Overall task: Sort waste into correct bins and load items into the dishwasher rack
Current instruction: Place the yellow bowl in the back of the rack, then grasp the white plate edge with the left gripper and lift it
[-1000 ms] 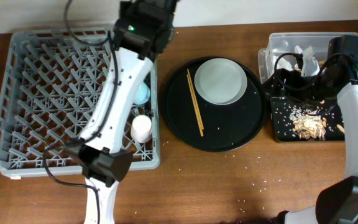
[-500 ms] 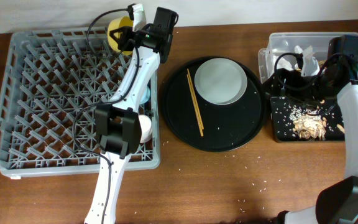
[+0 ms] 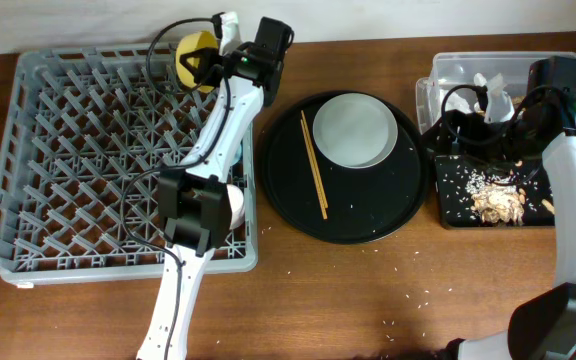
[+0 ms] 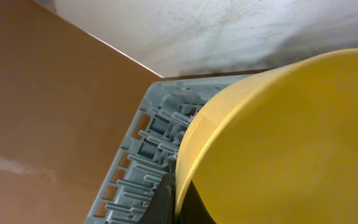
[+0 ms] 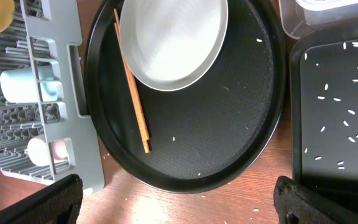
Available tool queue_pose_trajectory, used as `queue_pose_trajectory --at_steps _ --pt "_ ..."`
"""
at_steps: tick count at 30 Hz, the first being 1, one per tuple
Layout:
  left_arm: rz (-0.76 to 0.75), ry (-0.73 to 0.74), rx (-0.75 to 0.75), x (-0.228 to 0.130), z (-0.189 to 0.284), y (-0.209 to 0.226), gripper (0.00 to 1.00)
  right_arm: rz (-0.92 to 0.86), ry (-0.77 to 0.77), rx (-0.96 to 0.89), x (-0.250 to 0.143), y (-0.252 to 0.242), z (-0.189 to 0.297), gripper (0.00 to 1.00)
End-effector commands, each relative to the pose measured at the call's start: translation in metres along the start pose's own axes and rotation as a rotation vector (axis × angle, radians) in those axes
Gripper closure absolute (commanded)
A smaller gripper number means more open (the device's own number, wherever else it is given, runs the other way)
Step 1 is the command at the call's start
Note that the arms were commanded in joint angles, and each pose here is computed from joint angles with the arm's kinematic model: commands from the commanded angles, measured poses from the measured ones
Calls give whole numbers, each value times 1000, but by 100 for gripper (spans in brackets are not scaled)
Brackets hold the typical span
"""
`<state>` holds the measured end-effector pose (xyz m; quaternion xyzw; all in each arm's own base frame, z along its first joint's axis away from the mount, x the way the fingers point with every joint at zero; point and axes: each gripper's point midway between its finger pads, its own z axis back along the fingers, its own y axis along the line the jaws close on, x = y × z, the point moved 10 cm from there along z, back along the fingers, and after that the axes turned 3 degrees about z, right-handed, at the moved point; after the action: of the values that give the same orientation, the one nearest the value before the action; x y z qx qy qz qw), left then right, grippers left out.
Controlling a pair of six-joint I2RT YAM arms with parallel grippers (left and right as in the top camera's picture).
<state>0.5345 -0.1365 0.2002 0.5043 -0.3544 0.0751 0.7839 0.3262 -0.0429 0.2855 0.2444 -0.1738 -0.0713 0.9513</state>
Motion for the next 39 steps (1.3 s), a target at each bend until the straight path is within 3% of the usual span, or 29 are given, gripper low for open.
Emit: queue_pose_trajectory --at_steps 1,2,4,11,14,19,26,29,30,35,39 --pt "-54 38 -119 -9 -3 -14 87 8 6 -8 0 -1 -2 2" --pt "-57 37 -120 -9 -2 -14 71 8 6 -8 0 -1 -2 1" --pt "-83 32 -127 -11 6 -16 54 8 6 -8 0 -1 -2 2" --pt "-204 -19 -163 -7 34 -22 47 8 6 -8 -1 -1 -2 1" --pt "-321 7 -303 -12 45 -24 44 8 6 -8 0 -1 -2 2" --pt "-356 58 -482 -10 54 -9 41 8 6 -8 0 -1 -2 2" --pt "-273 66 -878 13 91 40 36 8 6 -8 0 -1 -2 2" --pt "-160 132 -1490 17 134 28 36 8 6 -8 0 -1 -2 2" --pt "-115 183 -1586 16 140 20 37 8 6 -8 -1 -1 -2 2" --pt "42 429 -1414 -17 143 -55 36 8 6 -8 -1 -1 -2 1" --pt "59 443 -1274 -35 147 -80 36 8 6 -8 0 -1 -2 2"
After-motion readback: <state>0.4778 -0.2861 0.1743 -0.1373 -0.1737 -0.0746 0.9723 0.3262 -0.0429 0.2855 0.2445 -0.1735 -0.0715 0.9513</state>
